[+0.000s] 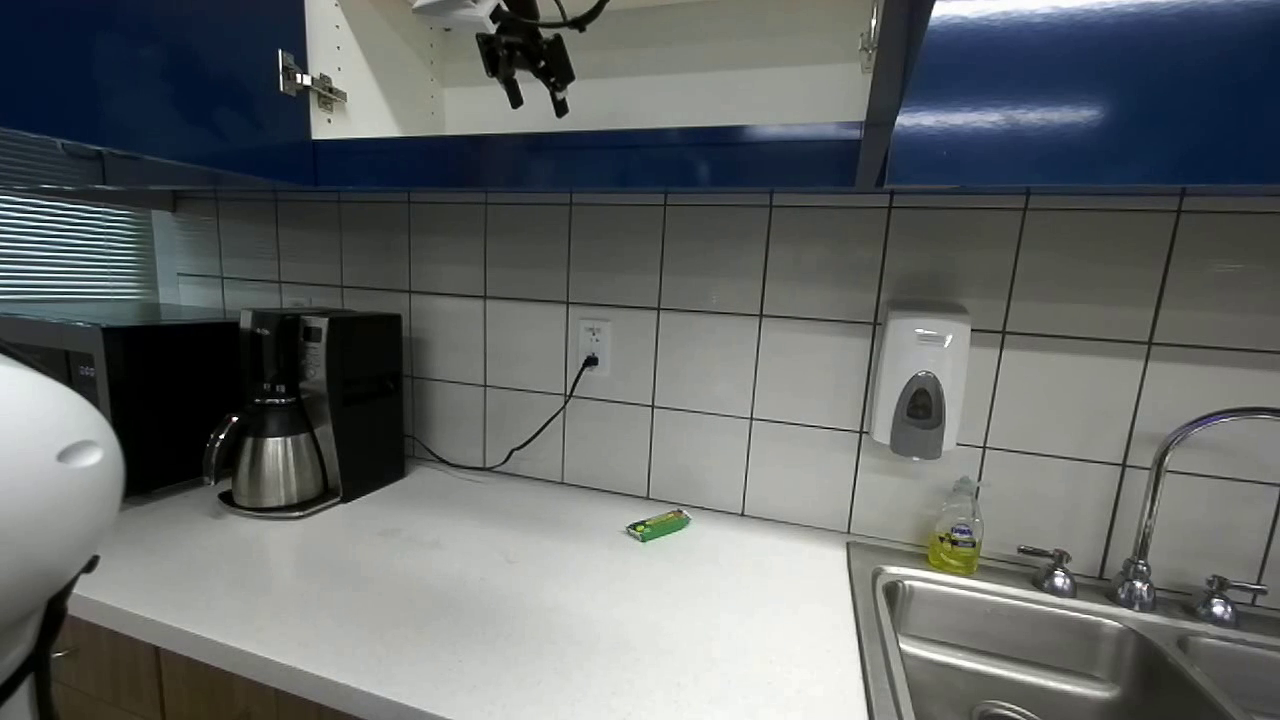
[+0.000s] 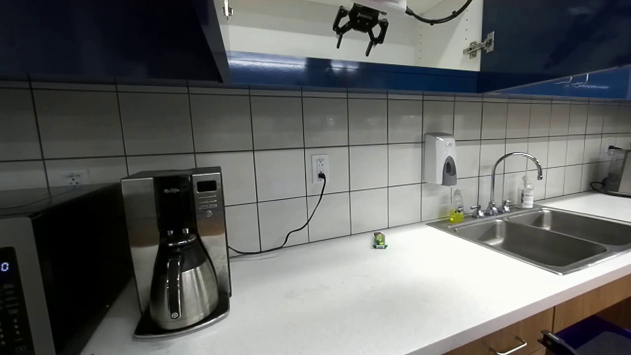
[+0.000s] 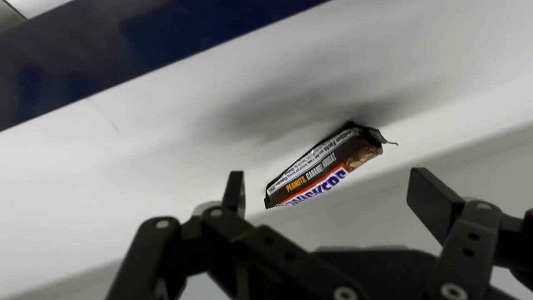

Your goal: Pick the candy bar and put it into the cupboard

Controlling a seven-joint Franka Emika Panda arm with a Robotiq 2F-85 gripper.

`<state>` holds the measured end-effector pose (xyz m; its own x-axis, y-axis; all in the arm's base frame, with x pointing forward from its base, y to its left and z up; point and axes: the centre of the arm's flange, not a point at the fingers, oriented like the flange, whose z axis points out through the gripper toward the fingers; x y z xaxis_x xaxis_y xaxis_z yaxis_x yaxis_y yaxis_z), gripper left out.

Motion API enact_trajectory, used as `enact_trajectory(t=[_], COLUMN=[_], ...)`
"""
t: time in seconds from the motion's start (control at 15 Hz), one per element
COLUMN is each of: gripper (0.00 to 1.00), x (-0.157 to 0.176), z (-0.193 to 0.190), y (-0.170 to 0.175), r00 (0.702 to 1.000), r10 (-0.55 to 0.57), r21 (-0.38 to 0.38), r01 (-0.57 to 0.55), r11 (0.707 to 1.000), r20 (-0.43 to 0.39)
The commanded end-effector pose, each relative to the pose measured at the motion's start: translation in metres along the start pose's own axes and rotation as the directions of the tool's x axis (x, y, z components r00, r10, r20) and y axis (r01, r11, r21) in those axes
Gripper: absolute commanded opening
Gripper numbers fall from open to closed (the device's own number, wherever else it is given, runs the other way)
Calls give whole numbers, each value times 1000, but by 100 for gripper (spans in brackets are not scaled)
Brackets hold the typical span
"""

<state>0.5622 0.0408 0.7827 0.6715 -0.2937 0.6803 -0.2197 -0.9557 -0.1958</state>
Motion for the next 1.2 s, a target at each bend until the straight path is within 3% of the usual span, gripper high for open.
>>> enact_trajectory(t=[0.0, 0.53, 0.8, 1.13], gripper=[100, 100, 100, 100], x=[-40, -91, -120, -158], z=[-22, -62, -70, -62], y=[11, 21, 27, 35], r00=[998, 993, 992, 988], r10=[-60, -100, -126, -118], r21=[-2, 5, 10, 66], r01=[60, 101, 126, 112], r11=[998, 995, 992, 992], r20=[-35, -66, -20, 102])
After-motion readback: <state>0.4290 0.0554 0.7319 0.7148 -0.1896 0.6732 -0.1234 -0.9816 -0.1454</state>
